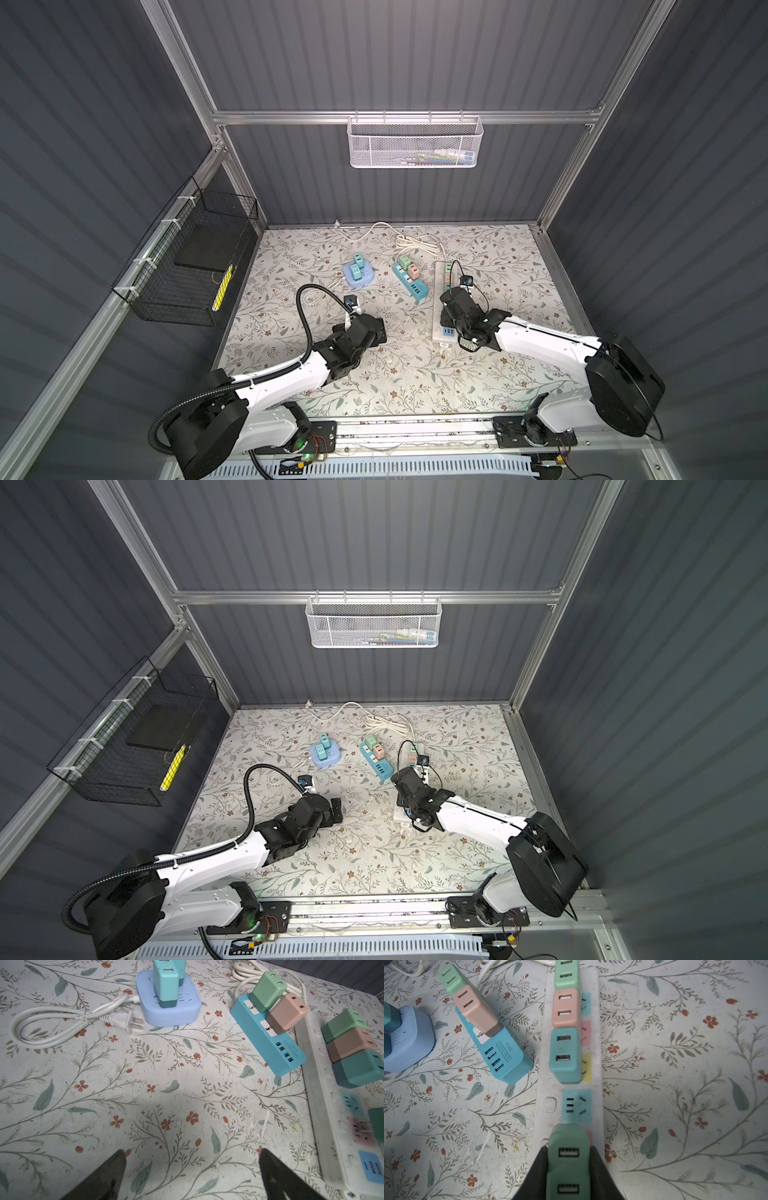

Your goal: Insert the plug

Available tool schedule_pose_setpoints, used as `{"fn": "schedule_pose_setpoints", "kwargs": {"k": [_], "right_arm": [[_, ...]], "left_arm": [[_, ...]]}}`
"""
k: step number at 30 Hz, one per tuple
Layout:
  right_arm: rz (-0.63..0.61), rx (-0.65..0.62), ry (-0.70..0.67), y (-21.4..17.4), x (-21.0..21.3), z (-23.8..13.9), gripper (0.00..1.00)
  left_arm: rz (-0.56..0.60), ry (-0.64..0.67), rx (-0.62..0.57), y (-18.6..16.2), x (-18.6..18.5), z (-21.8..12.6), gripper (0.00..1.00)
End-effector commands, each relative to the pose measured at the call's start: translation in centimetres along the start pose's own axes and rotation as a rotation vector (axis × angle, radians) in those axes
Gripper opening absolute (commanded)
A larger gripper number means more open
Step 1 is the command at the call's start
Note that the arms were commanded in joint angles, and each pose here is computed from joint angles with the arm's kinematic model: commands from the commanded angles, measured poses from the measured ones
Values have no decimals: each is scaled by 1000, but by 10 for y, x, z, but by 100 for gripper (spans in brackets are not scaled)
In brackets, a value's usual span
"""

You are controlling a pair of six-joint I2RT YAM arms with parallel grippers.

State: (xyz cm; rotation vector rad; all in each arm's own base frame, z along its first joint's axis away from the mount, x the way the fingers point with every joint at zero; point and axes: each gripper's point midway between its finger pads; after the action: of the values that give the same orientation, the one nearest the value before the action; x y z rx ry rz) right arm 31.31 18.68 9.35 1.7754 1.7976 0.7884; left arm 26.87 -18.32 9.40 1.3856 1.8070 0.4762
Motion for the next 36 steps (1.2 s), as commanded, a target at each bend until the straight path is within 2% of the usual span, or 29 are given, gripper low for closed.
{"fn": "schedule_pose_setpoints", "kwargs": {"k": [1,11,25,31,36], "right_arm": [[2,-15,-35,6,1,-4,17],[-19,26,-115,-2,-3,-4,16],[-65,77,-140,-15,-2,8,15],[-142,151,-193,-35,-4,16,15],[-156,189,-214,-61,-11,18,15]], "left_arm": [[-17,-35,3,3,-5,-2,100],[-46,-41,-48,15,0,-12,99],[-63,-31,-73,19,8,-16,100],[-56,-29,-74,20,8,-16,100],[-59,-35,-81,18,10,-16,100]]}}
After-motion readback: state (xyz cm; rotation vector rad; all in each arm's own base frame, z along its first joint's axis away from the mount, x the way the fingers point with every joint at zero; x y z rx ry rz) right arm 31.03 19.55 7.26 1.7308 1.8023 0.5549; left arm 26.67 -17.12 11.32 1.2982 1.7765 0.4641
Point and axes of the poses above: each gripper's point midway between its finger pads, its own z axis out along the fingers, its own x axis along the line the jaws close on, y = z × x, and after that the axes turned 10 degrees about -z, right-handed
